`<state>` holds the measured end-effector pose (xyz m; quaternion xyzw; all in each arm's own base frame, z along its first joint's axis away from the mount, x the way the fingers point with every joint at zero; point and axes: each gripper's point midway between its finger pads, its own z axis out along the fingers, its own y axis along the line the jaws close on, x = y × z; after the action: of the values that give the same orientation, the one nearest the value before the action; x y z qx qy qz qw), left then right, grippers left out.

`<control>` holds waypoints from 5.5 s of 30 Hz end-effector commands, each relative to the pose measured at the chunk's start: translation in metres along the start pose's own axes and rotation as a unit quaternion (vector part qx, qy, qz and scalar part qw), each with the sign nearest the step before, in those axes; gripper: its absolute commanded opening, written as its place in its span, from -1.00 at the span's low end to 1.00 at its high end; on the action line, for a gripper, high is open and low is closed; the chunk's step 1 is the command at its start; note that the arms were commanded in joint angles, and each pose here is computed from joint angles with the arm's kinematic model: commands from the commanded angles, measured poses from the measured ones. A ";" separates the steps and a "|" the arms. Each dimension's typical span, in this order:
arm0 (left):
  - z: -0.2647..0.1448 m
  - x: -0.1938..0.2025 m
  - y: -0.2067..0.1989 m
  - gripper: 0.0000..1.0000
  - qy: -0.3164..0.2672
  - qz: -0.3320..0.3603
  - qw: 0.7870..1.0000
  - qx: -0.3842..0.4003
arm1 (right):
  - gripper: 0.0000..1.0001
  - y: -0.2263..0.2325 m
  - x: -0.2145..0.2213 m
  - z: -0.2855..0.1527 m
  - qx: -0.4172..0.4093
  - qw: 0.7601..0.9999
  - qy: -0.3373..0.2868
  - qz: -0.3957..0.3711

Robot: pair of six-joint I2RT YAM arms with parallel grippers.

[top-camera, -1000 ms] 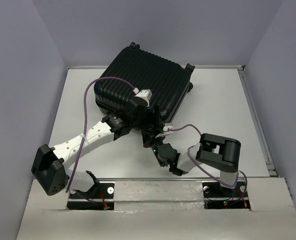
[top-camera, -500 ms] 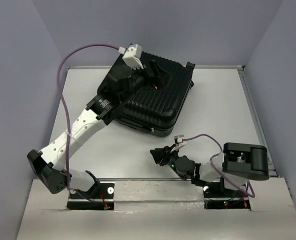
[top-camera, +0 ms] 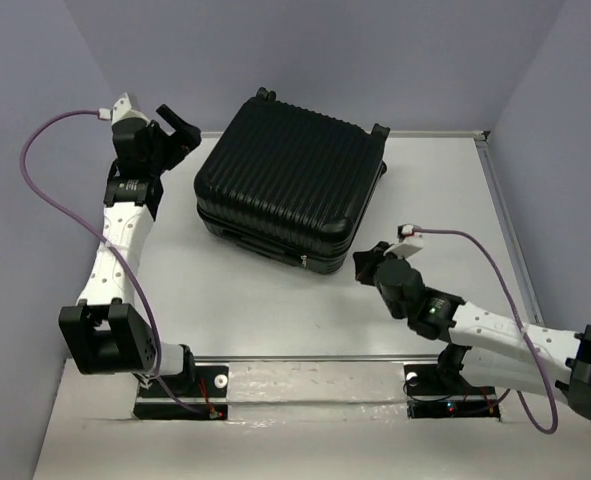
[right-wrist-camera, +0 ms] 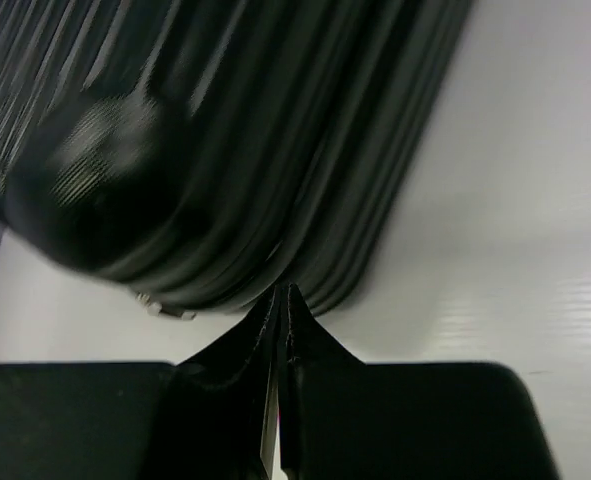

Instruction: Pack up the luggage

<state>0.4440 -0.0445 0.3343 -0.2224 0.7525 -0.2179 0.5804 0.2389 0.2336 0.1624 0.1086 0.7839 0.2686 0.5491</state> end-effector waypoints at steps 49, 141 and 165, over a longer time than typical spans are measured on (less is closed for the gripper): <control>-0.077 0.172 0.029 0.98 0.129 -0.088 0.985 0.079 | 0.39 0.009 -0.125 0.227 -0.115 0.971 0.195 -0.077; -0.186 0.202 -0.066 0.98 0.210 0.030 0.919 0.332 | -0.86 0.015 0.049 0.008 -0.230 0.937 0.212 -0.156; -0.133 0.146 -0.107 0.98 0.130 0.020 0.964 0.232 | -0.86 0.171 0.161 -0.050 -0.362 0.902 0.193 -0.133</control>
<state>0.2469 -0.2002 0.2339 -0.0255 0.8188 -0.3861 0.4242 0.1880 0.4240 0.1132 -0.1994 0.7702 0.3758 0.4751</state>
